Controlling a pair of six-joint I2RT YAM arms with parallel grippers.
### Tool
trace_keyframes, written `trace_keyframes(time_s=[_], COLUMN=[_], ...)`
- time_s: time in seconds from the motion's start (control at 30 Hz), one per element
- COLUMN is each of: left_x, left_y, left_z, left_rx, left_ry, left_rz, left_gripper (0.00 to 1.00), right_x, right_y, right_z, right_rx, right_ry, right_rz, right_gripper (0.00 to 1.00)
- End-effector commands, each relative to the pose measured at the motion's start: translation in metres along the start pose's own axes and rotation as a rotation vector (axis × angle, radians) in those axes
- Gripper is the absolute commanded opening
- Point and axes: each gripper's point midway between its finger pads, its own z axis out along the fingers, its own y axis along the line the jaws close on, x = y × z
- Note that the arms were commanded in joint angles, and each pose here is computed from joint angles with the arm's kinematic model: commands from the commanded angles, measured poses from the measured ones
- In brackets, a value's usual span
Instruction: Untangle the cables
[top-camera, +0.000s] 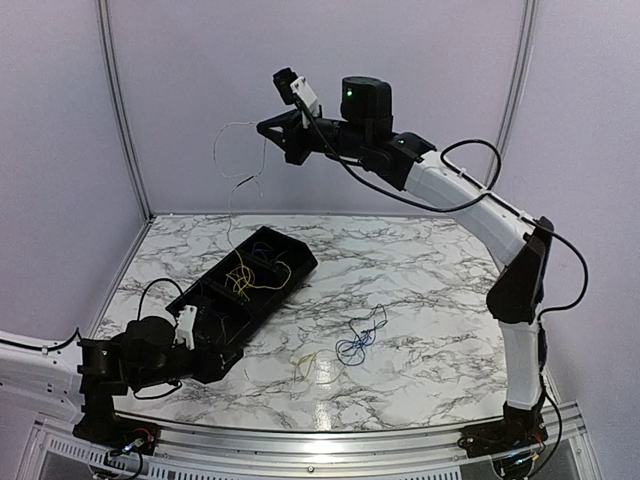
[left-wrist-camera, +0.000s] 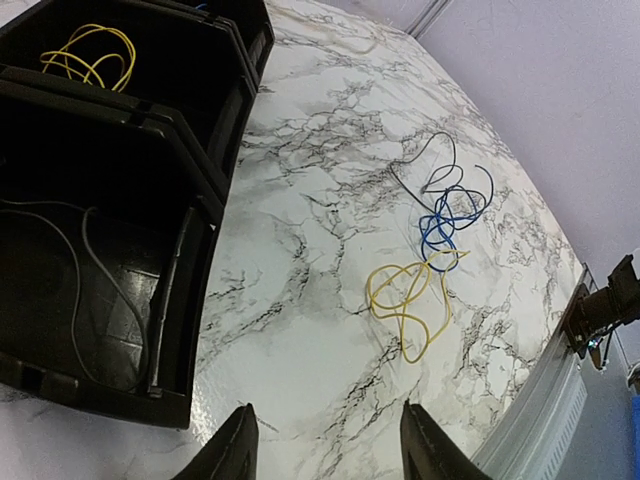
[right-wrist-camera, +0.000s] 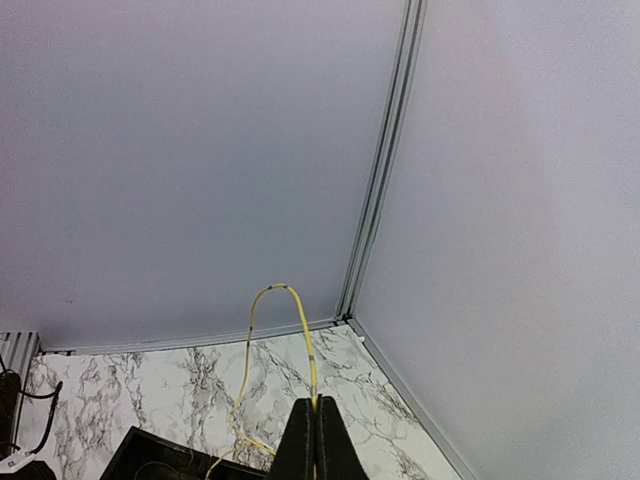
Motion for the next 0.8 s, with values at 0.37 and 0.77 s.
trace_keyframes(time_s=[0.37,0.77], left_x=[0.004,0.003], left_y=[0.027,0.034], left_z=[-0.022,-0.021], left_rx=[-0.092,-0.127], left_ry=[-0.018,-0.039], left_rz=[-0.063,-0.07], left_gripper=[0.51,0.52], right_x=[0.049,0.068], right_y=[-0.01,0.011], right_z=[0.054,0.064], right_rx=[0.062,-0.006], right_ry=[-0.007,0.024], right_rz=[0.034,0.128], right_gripper=[0.0,0.0])
